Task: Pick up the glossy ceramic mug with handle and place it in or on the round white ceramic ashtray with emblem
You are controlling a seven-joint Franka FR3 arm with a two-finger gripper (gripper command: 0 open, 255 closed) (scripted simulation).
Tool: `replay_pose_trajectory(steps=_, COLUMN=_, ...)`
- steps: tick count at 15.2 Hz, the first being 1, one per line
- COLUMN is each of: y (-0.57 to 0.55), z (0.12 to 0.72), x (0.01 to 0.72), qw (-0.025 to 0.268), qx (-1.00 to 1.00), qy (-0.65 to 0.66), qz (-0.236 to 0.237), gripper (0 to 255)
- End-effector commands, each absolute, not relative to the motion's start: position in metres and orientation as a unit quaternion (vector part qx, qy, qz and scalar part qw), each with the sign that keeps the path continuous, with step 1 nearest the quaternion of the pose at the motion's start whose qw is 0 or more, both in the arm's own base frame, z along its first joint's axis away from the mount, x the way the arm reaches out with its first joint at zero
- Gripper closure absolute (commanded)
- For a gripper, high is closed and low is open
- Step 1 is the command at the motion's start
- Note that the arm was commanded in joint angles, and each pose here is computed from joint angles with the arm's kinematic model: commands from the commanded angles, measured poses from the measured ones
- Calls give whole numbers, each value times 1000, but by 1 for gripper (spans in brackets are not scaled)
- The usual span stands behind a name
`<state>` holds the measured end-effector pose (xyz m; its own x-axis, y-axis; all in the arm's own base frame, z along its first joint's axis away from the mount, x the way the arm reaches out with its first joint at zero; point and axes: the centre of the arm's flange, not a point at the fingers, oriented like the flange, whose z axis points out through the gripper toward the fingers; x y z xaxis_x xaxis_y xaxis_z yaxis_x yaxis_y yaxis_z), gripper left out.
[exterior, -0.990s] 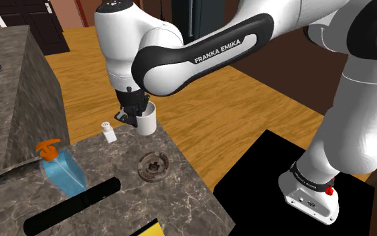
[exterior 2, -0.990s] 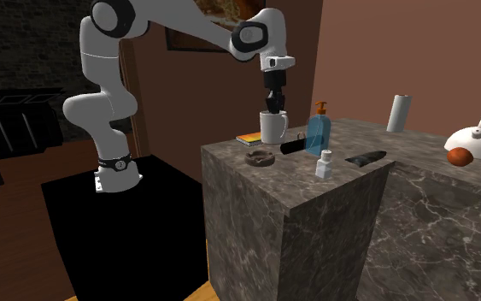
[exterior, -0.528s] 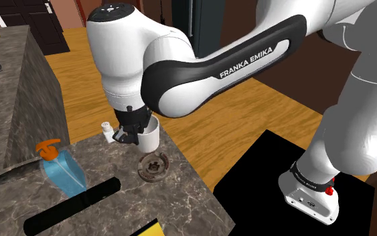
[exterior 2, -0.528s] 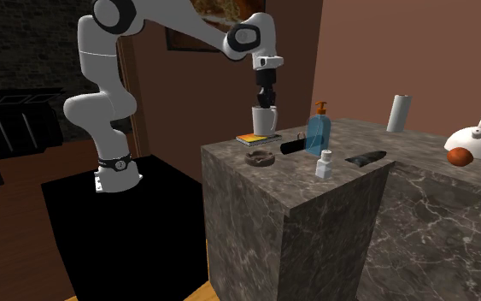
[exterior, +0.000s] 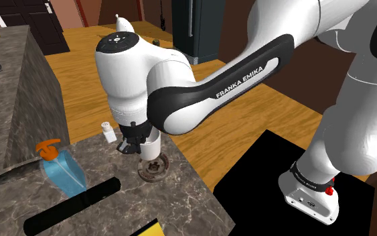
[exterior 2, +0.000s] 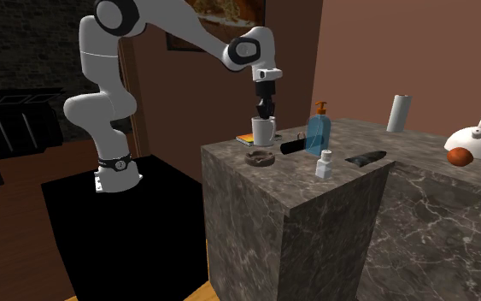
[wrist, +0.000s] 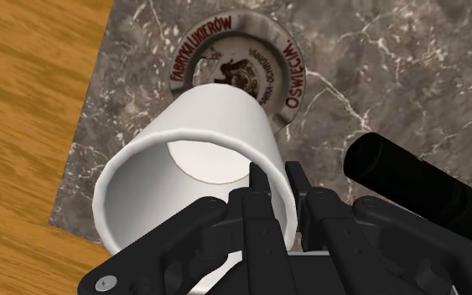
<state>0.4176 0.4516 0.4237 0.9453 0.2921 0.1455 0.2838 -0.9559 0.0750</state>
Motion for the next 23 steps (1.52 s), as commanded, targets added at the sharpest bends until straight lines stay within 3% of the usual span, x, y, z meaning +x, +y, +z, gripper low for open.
replay_pose_trajectory(steps=1, y=452, z=414, x=418, qw=26, qx=986, qy=146, qz=78, gripper=255)
replay_pose_trajectory(steps=8, y=452, z=378, x=418, qw=26, qx=986, qy=146, qz=78, gripper=255)
replay_pose_trajectory(steps=16, y=452, z=378, x=418, qw=26, qx=986, qy=146, qz=78, gripper=255)
replay_pose_trajectory(steps=17, y=452, z=378, x=418, qw=26, qx=986, qy=146, qz=78, gripper=0)
replay_pose_trajectory(steps=23, y=452, z=391, x=416, qw=26, qx=986, qy=146, qz=78, gripper=0)
